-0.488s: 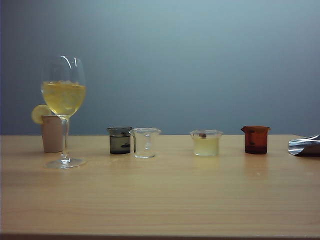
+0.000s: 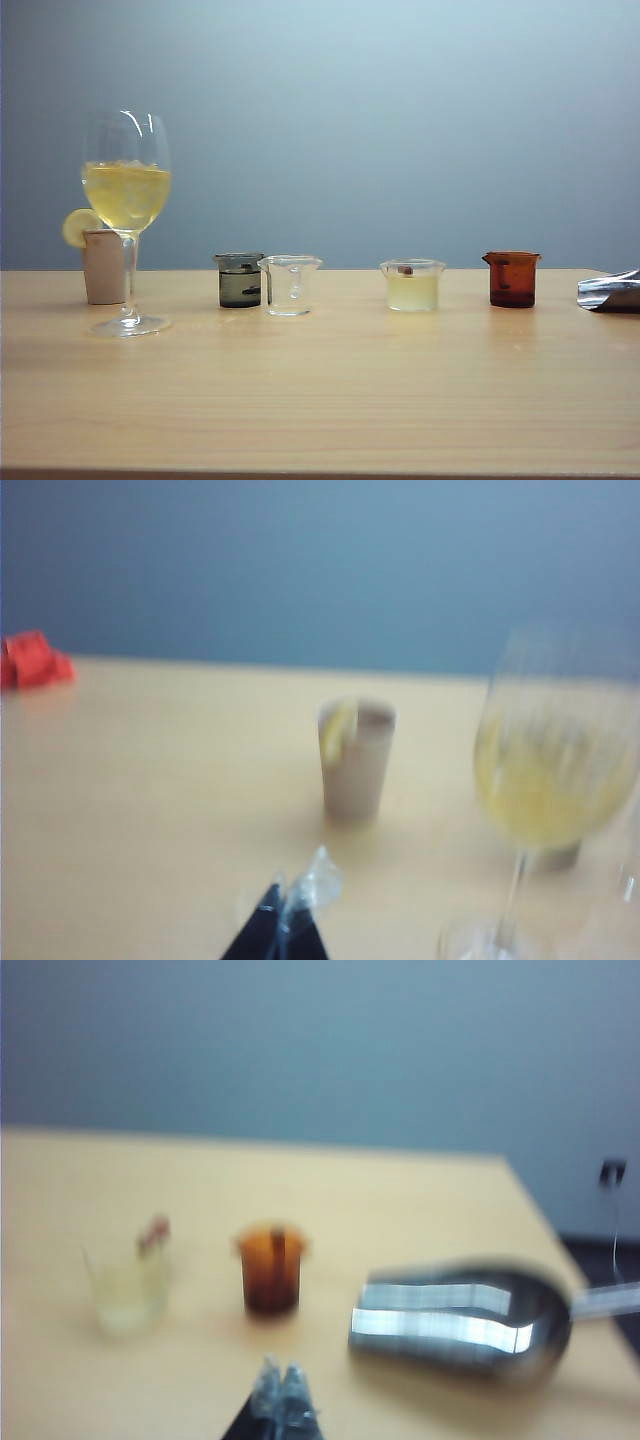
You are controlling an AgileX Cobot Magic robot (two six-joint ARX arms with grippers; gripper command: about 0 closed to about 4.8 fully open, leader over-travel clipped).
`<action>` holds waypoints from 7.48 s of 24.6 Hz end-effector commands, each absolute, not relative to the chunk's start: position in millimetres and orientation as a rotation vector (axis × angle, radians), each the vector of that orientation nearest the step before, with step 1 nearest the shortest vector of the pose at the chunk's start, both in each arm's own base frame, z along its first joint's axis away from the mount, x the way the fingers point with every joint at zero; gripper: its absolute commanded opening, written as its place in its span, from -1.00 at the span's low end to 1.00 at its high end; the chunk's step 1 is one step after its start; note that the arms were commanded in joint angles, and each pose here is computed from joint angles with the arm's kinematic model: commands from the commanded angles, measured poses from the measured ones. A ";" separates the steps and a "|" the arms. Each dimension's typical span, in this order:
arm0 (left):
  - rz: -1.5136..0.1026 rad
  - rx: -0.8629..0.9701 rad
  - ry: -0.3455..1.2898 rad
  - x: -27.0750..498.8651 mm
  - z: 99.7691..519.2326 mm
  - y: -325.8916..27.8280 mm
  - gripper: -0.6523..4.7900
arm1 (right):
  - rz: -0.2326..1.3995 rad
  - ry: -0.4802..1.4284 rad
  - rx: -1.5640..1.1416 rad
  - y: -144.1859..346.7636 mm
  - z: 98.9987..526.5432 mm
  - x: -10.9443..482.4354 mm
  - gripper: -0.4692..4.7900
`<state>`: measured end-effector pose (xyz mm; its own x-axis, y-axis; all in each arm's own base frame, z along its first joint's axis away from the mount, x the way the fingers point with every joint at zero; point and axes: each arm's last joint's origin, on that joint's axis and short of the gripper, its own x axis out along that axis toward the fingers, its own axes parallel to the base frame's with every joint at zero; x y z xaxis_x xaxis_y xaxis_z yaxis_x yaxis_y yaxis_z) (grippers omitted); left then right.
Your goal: Pick up the third measuring cup from the left, pour the pineapple juice inside into the goblet, and finally put the measuring cup back in its original place.
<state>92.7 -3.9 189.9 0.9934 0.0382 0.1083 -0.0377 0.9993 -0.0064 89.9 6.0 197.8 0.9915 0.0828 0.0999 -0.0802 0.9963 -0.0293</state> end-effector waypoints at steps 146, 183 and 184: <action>-0.523 -0.040 0.294 114.2 323.4 -29.5 -0.78 | 0.122 0.161 0.112 179.7 109.5 378.5 -0.82; -0.444 -0.077 0.236 116.8 329.5 -27.8 -0.78 | 0.620 0.029 0.088 211.7 337.7 357.5 -0.82; -0.444 -0.077 0.236 116.8 329.6 -27.8 -0.78 | 0.629 0.018 0.082 214.8 340.9 355.9 -0.82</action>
<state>117.0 -28.1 326.8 0.8701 -0.4371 -0.2278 0.4181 0.8993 -0.1283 359.4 211.4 328.9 0.8195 0.5715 -0.0424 -0.5642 0.8176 0.1151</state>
